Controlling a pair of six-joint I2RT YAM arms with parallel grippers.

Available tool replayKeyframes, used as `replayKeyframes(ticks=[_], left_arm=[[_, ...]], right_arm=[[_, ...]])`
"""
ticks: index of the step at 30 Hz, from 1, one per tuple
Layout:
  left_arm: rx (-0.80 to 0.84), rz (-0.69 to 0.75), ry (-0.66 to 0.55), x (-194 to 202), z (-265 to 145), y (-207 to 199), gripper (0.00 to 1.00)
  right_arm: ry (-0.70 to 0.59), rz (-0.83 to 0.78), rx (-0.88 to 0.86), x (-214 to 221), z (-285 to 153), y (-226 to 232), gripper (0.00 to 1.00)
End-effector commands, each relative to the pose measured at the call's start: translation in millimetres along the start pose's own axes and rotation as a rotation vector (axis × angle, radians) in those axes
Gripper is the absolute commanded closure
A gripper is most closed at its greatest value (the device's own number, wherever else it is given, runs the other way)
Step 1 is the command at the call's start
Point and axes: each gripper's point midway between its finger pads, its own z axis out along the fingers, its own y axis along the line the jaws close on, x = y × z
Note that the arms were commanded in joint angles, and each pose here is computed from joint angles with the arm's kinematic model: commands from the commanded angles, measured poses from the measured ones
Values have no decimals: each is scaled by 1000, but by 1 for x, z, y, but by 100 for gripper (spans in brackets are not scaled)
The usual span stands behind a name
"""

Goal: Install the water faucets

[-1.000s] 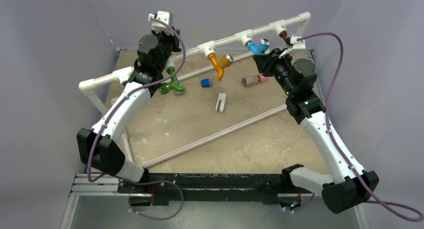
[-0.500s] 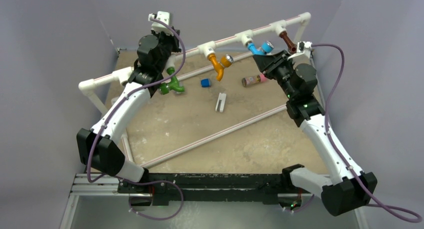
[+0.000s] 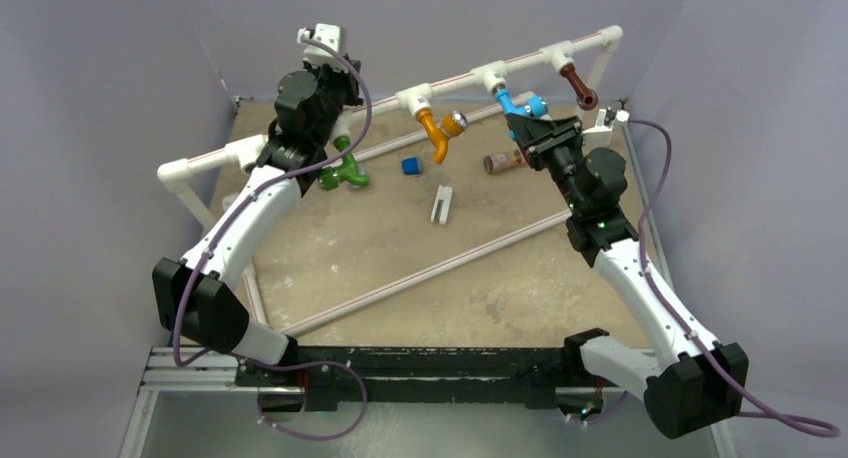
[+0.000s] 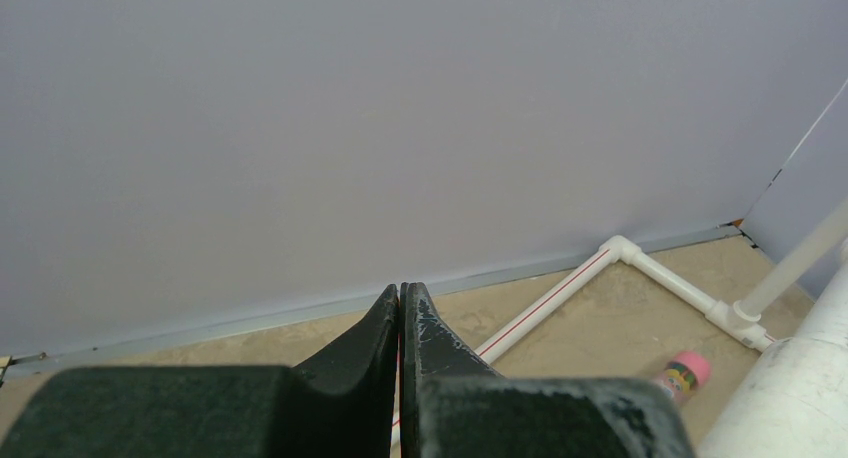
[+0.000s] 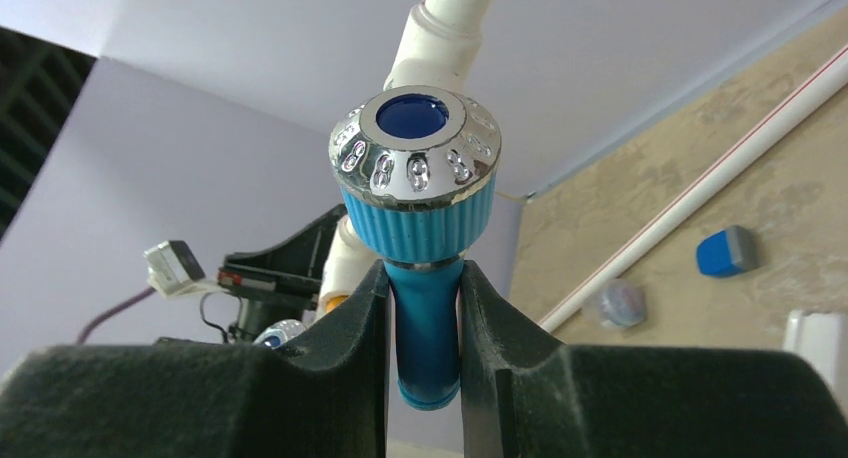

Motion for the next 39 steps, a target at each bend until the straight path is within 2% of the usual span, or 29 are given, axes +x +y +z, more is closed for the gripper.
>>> replayKeyframes(ticks=[1, 10, 30, 39], left_arm=[[48, 75, 482, 159, -27, -9, 100], [48, 80, 481, 159, -27, -9, 100], [53, 85, 492, 164, -27, -11, 100], [53, 86, 492, 163, -27, -11, 100]], right_arm=[[-35, 153, -52, -9, -1, 19, 100], [-35, 307, -63, -12, 0, 27, 100], [50, 622, -54, -2, -4, 33, 100], [50, 692, -40, -2, -5, 30, 100]])
